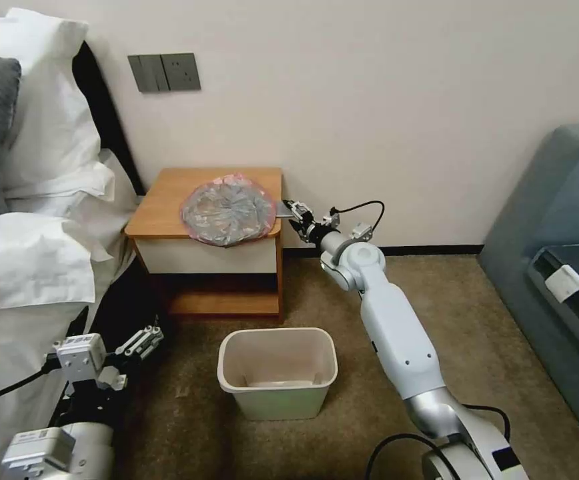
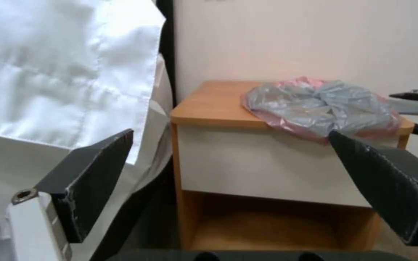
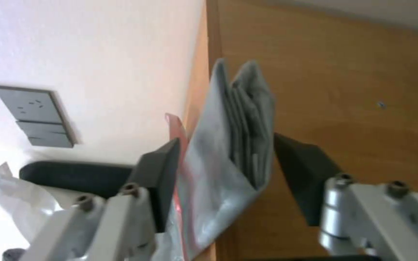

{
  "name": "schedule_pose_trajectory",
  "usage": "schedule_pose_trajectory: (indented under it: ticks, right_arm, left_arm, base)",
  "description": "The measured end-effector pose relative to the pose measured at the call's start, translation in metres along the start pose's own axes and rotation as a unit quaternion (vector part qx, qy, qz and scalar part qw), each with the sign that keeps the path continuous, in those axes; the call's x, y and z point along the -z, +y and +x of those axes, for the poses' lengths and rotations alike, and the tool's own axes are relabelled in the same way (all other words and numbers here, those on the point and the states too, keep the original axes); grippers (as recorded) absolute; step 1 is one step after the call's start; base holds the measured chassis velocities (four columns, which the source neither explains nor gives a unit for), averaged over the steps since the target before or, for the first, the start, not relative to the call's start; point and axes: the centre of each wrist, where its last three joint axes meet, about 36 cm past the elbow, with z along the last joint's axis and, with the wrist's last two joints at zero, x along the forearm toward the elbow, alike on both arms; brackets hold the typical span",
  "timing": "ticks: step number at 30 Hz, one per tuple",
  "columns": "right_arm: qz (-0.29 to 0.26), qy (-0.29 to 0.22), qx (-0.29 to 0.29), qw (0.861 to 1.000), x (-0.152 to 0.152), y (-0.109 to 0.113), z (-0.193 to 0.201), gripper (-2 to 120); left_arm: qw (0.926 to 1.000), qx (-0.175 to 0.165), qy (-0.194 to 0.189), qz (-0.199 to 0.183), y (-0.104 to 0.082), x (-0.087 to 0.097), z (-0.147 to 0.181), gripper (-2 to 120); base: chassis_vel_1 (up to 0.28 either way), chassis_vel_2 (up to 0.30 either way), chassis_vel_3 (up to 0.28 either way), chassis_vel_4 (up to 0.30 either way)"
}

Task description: Pick up the garbage bag from the table and place it over the trash can.

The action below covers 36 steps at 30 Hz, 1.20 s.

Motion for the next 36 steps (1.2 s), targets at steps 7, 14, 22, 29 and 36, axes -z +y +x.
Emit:
schedule_pose_trajectory:
  ticks: [7, 14, 22, 29, 36]
  right_arm:
    - [0.007, -0.006, 0.003, 1.000, -0.002, 0.003, 0.004, 24]
    - [0.008, -0.012, 0.010, 1.000, 0.000, 0.008, 0.021, 0]
    - [0.025, 0.000, 0.008, 1.000, -0.025, 0.037, 0.094, 0]
    - [0.046, 0.037, -0.017, 0.998, -0.085, 0.040, 0.163, 0]
    - [0.087, 0.077, -0.079, 0.990, -0.138, 0.028, 0.203, 0]
  left_arm:
    - [1.0000, 0.000, -0.008, -0.001, 0.001, -0.004, -0.003, 100]
    - [0.9999, 0.001, -0.013, -0.002, 0.002, -0.006, -0.004, 100]
    - [0.9997, -0.003, -0.022, -0.005, 0.003, -0.007, -0.006, 100]
    - [0.9996, -0.010, -0.027, -0.005, 0.003, -0.009, -0.009, 100]
    - [0.9994, -0.010, -0.033, 0.001, 0.005, -0.011, -0.010, 100]
  base:
    - [0.000, 0.000, 0.000, 0.000]
    - [0.000, 0.000, 0.000, 0.000]
    - [0.000, 0.000, 0.000, 0.000]
    - [0.000, 0.000, 0.000, 0.000]
    - [0.000, 0.000, 0.000, 0.000]
